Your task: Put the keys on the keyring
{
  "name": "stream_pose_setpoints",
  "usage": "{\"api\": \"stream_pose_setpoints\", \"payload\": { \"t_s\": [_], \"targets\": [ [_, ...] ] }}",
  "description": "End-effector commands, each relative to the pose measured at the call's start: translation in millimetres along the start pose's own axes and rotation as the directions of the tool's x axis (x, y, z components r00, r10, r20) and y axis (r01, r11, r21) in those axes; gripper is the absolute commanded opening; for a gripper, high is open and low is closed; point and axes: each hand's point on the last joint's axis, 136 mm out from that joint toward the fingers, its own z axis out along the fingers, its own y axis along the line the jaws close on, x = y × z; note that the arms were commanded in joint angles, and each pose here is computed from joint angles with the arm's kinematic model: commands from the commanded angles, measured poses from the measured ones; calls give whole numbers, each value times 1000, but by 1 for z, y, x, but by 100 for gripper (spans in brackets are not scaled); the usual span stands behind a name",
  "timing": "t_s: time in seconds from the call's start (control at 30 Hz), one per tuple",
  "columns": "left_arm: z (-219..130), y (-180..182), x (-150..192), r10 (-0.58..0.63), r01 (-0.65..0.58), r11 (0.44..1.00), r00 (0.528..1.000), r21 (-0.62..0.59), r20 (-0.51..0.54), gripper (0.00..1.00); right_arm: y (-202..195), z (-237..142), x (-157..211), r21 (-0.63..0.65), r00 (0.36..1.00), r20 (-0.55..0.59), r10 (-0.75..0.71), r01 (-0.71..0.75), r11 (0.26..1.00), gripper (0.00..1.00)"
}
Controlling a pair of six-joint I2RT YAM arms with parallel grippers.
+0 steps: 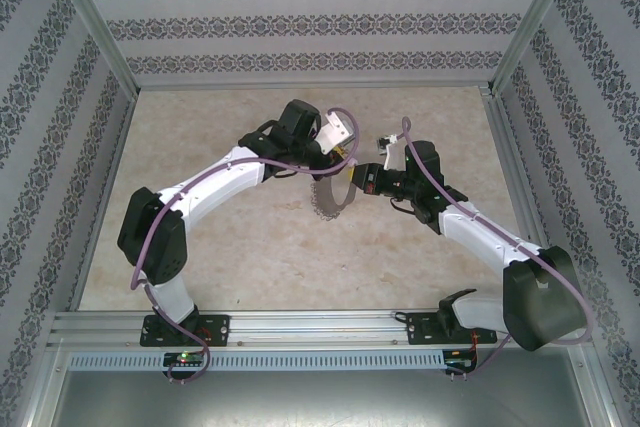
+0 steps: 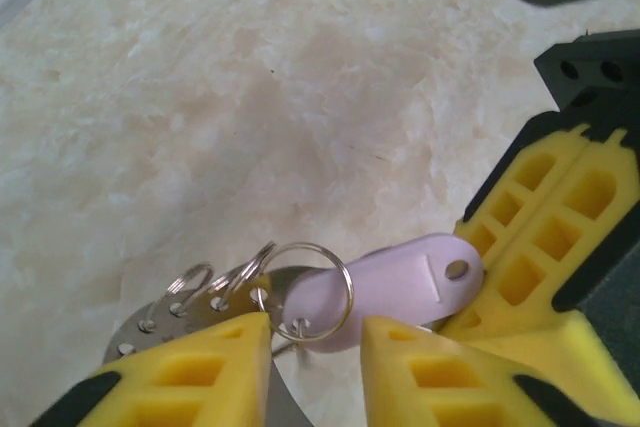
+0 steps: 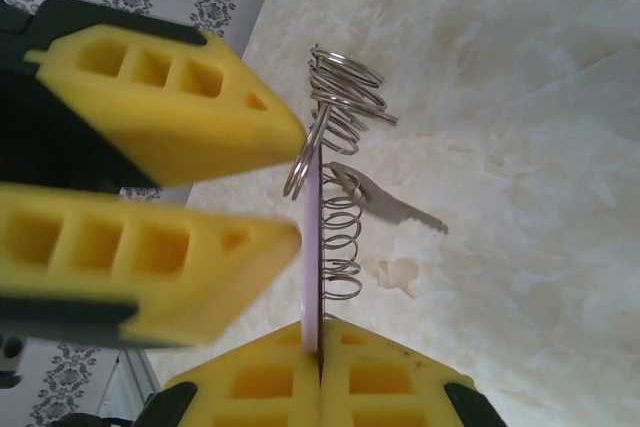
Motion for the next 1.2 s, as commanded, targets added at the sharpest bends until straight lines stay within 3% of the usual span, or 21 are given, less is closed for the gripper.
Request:
{"api": "stream_pose_setpoints", "payload": {
  "t_s": [0.0, 0.43, 0.67, 0.83, 1.17],
  "targets": [
    [-17, -14, -22, 47, -50, 998, 995, 29, 92, 41, 18, -4, -4, -56, 997, 22, -69, 70, 996, 0],
    [-9, -9, -28, 32, -35, 999, 994, 23, 105, 42, 22, -5, -1, -65, 997, 17, -74, 75, 995, 0],
    [-6, -8, -29, 29, -31, 999, 994, 20, 105, 22, 22, -7, 1, -64, 997, 14, -74, 75, 995, 0],
    [-11, -8, -38, 29, -32, 999, 990, 18, 138, 0, 17, -6, 6, -51, 998, 7, -68, 68, 996, 0],
    [-23, -13, -63, 20, -31, 999, 977, 44, 214, 0, 10, -4, 9, -38, 998, 1, -57, 57, 998, 0]
  ]
}}
